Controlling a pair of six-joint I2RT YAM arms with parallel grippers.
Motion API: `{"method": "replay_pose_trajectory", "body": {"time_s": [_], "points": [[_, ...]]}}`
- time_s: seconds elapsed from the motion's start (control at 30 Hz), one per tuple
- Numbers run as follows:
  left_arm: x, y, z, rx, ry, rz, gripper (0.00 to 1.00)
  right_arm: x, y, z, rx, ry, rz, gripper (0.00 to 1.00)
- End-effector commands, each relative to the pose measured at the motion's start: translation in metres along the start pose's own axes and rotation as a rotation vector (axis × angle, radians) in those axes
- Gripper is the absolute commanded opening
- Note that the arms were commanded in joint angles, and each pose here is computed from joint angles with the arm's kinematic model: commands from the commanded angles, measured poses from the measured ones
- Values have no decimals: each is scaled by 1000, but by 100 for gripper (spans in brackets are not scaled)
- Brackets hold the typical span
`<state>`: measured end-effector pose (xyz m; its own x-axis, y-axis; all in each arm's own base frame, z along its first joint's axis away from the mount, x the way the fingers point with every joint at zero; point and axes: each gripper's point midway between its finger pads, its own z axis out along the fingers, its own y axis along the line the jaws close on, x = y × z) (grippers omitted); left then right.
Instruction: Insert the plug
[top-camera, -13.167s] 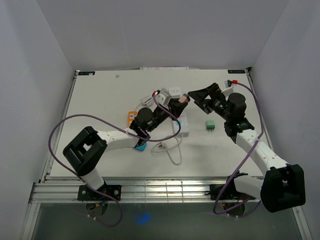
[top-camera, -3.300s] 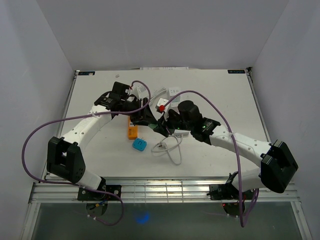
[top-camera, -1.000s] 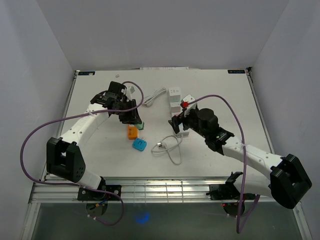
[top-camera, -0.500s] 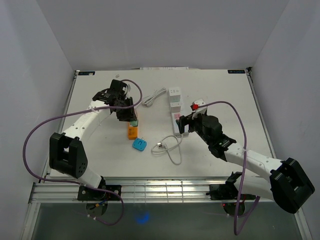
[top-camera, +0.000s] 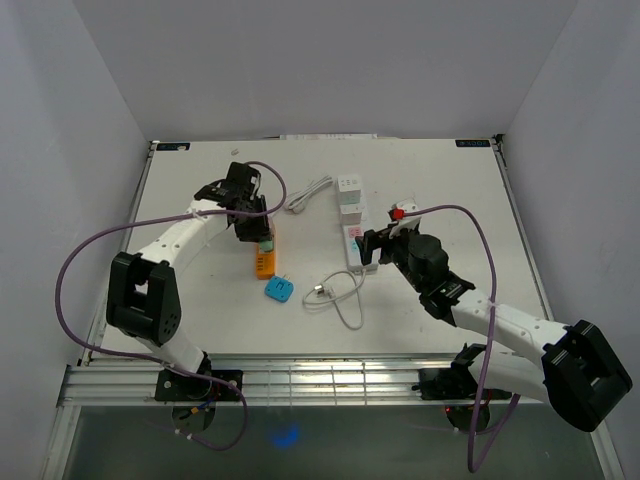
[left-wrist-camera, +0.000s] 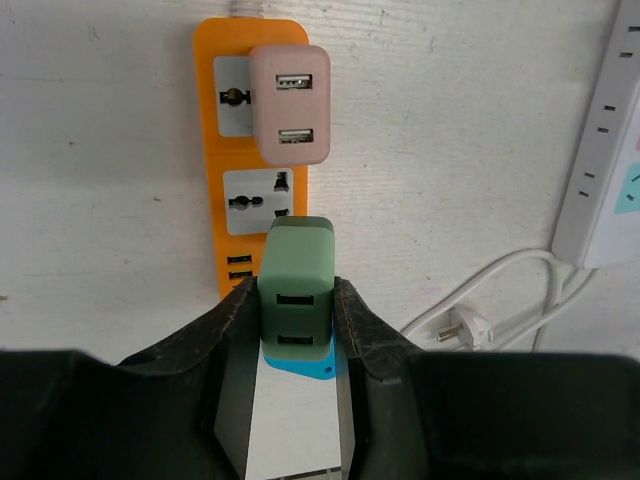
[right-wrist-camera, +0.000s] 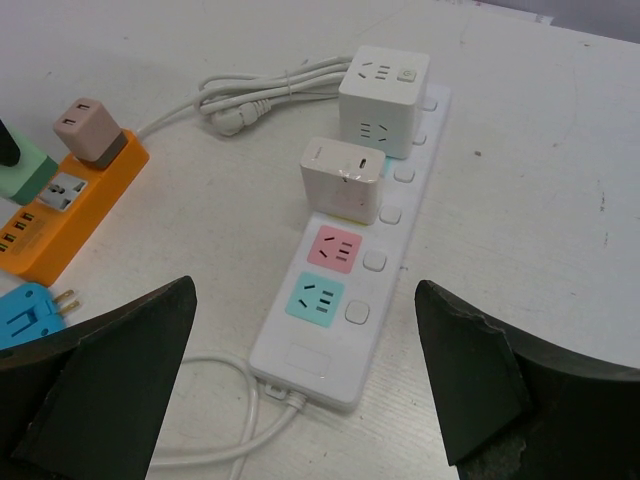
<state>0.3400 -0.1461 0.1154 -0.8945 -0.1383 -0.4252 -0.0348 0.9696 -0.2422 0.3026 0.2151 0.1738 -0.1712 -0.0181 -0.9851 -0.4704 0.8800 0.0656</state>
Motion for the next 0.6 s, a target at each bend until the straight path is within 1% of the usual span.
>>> {"method": "replay_pose_trajectory", "body": {"time_s": [0.0,0.1,0.2,0.57], "points": [[-15,0,-2,-7,-52,19,0,-21,-4,-1,18,-82,28,95],[-13,1,4,-16,-33,25,0,-20,-4,-1,13,-81,29,95],[-12,10,9,-64,-31,24,0,-19,-2,0,2,-76,29,95],[-14,13,16,-84,-25,30,0,-20,-3,-1,1,-81,30,95]]}}
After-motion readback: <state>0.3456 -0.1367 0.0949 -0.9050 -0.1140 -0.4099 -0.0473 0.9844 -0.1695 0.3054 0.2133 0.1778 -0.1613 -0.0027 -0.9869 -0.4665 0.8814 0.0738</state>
